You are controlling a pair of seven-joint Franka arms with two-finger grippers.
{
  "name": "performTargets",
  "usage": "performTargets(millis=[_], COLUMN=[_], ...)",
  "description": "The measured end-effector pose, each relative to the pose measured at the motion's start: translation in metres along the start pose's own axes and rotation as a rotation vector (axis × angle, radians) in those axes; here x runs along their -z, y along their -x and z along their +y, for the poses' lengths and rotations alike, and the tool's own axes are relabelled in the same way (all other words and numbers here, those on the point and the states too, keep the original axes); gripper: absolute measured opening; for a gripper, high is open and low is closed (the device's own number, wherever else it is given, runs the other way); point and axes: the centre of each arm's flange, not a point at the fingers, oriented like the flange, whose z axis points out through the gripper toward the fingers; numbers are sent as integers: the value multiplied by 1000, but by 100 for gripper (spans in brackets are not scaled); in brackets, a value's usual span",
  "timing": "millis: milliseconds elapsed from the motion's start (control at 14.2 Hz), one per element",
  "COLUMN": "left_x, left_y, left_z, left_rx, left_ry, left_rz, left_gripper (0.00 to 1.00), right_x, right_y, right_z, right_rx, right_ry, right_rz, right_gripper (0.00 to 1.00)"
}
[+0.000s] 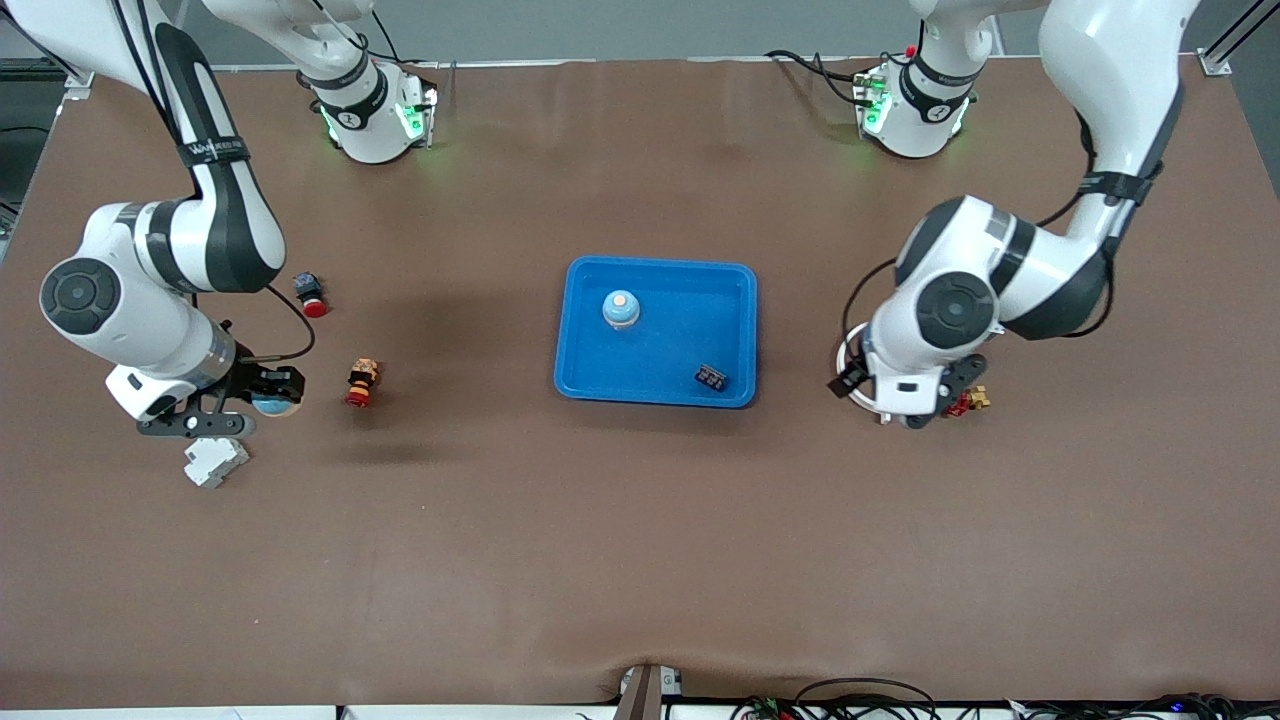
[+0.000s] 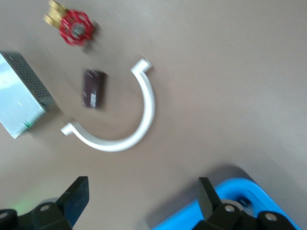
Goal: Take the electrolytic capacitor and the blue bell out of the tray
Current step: 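Carry the bell toward the red buttons while the left gripper places the capacitor, then grasp the second capacitor with the left gripper while the right gripper holds the bell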
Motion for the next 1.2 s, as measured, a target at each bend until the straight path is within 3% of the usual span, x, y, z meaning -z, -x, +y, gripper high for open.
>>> performTargets(millis=[352, 633, 914, 1055, 1196], left_x=[-35, -82, -119, -131, -138], left_y=[78, 123, 130, 126, 124], left_z=[68, 98, 105, 106, 108], left_rx=[37, 79, 106, 110, 114], left_ry=[131, 154, 119, 117, 126], left_rz=[-33, -62, -10, -13, -20], left_gripper=[100, 98, 89, 79, 79], right_x=[-49, -74, -85, -89, -96], right_y=[40, 61, 72, 76, 81], right_z=[33, 32, 31, 33, 33], right_rx=[-19, -53, -90, -104, -118], right_ry=[-8, -32, -58, -65, -73], right_rz=[29, 44, 28, 29, 17], right_gripper=[66, 66, 66, 66, 66])
